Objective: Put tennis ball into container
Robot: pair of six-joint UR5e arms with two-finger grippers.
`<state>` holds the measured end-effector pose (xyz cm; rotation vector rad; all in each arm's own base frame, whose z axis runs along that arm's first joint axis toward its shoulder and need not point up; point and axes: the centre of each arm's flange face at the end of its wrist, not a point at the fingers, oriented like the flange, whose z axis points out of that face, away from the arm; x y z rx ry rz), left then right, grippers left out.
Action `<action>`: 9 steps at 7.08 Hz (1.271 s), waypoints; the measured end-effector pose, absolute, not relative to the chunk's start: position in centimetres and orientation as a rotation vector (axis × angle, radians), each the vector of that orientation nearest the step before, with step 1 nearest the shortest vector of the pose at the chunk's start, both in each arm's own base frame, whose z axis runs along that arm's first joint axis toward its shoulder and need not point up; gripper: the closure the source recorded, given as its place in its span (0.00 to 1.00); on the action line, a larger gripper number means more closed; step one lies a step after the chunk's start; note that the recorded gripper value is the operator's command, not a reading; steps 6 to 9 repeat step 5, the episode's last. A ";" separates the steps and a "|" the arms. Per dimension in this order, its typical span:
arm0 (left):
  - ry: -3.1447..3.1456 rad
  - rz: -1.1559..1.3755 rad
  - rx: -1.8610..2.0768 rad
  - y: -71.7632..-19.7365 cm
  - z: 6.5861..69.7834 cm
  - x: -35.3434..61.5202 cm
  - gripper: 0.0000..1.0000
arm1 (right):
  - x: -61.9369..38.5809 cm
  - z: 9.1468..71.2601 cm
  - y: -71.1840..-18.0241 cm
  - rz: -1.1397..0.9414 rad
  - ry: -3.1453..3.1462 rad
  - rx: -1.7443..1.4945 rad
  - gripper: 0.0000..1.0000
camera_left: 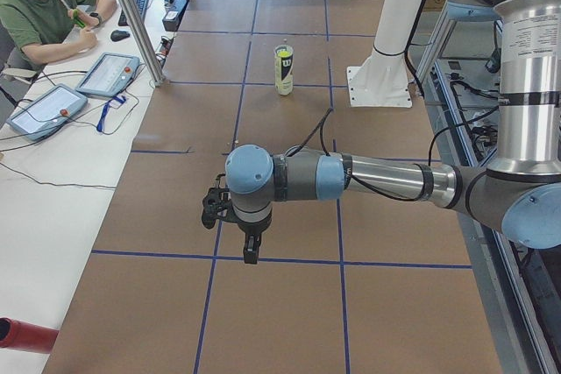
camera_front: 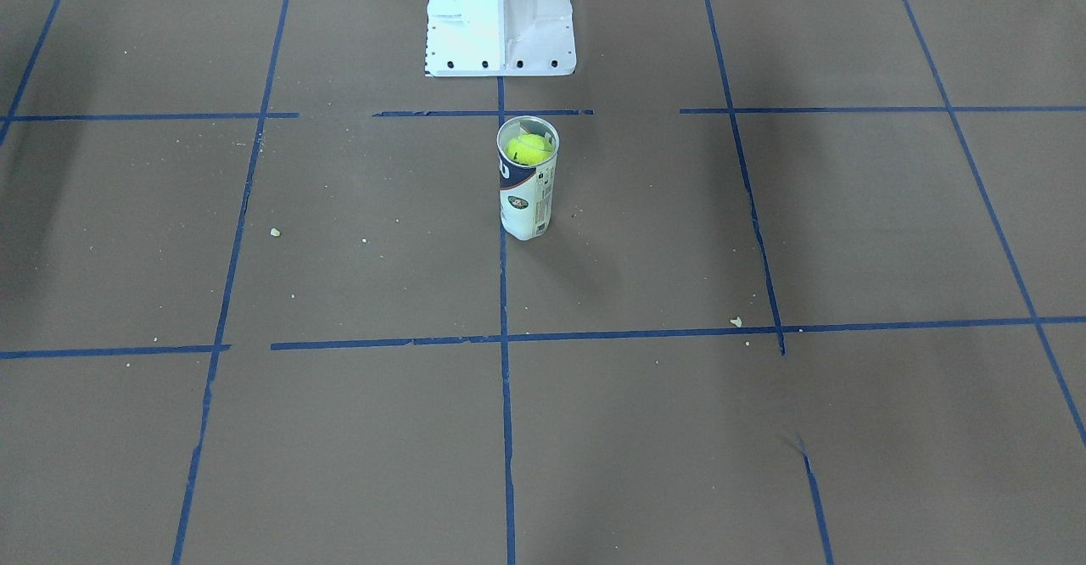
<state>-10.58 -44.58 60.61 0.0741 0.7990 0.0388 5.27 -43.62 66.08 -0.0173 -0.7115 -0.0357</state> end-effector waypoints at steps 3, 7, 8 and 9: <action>0.800 0.041 0.081 -44.7 60.2 -10.6 0.00 | 5.3 66.1 -43.6 -0.036 -0.712 -0.017 0.00; 0.799 0.045 0.085 -44.7 60.0 -10.5 0.00 | 5.3 66.1 -43.6 -0.036 -0.712 -0.017 0.00; 0.799 0.045 0.085 -44.7 60.0 -10.5 0.00 | 5.3 66.1 -43.6 -0.036 -0.712 -0.017 0.00; 0.799 0.045 0.085 -44.7 60.0 -10.5 0.00 | 5.3 66.1 -43.6 -0.036 -0.712 -0.017 0.00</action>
